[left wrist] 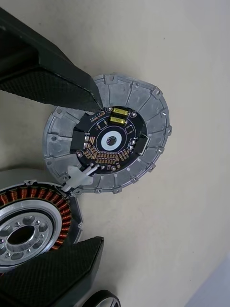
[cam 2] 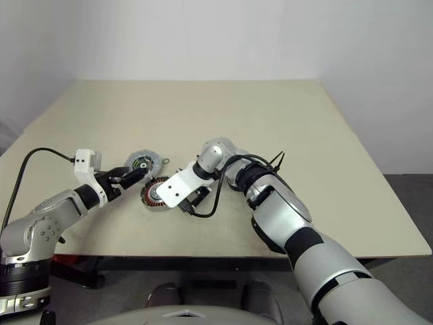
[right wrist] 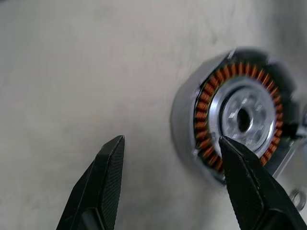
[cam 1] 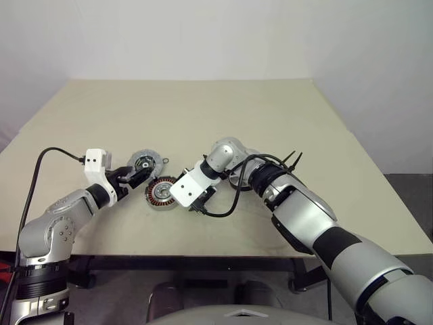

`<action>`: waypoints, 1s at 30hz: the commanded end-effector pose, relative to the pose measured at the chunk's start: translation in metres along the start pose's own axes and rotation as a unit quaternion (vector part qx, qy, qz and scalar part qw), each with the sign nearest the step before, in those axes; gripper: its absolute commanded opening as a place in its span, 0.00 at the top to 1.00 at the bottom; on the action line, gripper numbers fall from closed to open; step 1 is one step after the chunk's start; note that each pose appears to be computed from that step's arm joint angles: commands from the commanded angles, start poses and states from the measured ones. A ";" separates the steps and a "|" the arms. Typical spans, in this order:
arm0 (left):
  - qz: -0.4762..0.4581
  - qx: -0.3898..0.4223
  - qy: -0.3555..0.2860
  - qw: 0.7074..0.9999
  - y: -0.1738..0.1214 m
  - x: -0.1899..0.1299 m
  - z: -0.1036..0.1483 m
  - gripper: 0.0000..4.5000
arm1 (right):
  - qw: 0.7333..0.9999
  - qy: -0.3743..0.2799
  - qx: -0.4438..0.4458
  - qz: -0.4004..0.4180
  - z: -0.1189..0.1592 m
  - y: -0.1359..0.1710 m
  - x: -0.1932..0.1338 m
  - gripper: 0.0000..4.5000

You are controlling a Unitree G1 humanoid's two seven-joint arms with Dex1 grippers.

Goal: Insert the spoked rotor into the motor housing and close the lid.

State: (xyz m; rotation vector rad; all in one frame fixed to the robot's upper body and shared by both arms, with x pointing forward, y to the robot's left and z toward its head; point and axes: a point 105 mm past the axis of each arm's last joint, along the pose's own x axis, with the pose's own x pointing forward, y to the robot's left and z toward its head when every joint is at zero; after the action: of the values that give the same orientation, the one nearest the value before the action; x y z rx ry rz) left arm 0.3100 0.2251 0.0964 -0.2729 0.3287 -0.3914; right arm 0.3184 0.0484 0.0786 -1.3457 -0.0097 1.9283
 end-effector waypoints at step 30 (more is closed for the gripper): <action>0.016 0.027 -0.028 0.999 0.006 -0.002 0.018 0.03 | 0.998 -0.007 -0.042 -0.045 0.017 -0.026 -0.010 1.00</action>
State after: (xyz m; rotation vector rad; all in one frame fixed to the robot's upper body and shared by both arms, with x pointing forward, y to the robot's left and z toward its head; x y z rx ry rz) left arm 0.3123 0.2299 0.0953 -0.2492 0.3282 -0.3660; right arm 0.3184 0.0609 0.0869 -1.3623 -0.0894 1.9064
